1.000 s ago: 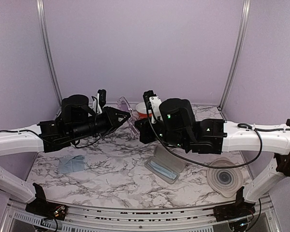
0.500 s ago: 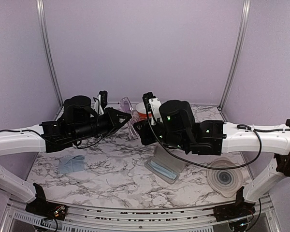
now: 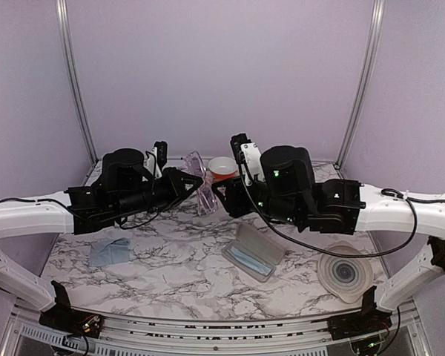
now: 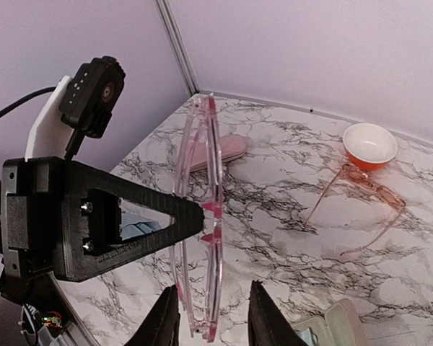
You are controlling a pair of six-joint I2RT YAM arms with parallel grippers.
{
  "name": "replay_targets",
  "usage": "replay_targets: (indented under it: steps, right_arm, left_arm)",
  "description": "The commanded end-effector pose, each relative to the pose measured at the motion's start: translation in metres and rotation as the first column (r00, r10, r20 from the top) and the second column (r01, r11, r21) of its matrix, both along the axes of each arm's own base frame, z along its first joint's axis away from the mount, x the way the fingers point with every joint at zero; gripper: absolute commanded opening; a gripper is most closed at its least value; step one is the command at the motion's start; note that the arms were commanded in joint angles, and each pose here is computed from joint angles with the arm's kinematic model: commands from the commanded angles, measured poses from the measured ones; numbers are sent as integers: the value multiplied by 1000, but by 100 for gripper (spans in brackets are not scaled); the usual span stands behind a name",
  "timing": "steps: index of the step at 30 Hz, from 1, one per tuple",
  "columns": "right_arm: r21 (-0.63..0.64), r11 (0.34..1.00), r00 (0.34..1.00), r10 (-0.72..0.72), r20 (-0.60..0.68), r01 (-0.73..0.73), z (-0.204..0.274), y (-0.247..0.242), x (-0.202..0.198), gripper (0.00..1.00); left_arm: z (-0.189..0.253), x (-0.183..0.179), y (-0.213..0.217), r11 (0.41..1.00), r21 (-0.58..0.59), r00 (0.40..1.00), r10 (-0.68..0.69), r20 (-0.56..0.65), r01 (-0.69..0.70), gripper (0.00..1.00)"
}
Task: Organize the sunglasses
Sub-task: Pass from the right arm to the left, then move the opened sunglasses case to the center of the board.
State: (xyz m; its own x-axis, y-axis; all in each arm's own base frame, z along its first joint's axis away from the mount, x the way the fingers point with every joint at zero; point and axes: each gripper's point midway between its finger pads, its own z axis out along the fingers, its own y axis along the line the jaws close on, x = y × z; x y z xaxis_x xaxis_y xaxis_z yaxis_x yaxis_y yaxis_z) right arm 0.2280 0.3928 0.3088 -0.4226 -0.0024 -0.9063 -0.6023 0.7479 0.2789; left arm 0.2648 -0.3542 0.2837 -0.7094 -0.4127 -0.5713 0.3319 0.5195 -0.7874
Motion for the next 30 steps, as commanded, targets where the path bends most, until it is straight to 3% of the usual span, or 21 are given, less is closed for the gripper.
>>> replay_targets:
  steps: [1, 5, 10, 18, 24, 30]
  right_arm:
    - [-90, 992, 997, -81, 21, 82, -1, -43, 17, 33]
    - [-181, 977, 994, -111, -4, 108, -19, -80, 26, 43]
    - [-328, 944, 990, -89, -108, 49, -59, -106, 28, 46]
    - [-426, 892, 933, -16, -360, -149, -131, -114, 26, 47]
    - [-478, 841, 899, 24, -437, -255, -164, -100, 25, 46]
    - [-578, 779, 883, -69, -464, -242, -196, -112, 48, 45]
  left_arm:
    - [-3, 0, 6, 1000, 10, 1000, 9, 22, -9, 9]
    - [-17, -3, 18, 998, 52, 1000, 30, 5, -30, 8]
    - [-34, -7, 34, 993, 107, 998, 57, -9, -55, 8]
    - [-54, -17, 49, 983, 173, 998, 62, -33, -55, 8]
    - [-62, -21, 59, 980, 190, 997, 73, -38, -65, 7]
    - [-64, -24, 66, 978, 194, 996, 85, -38, -76, 7]
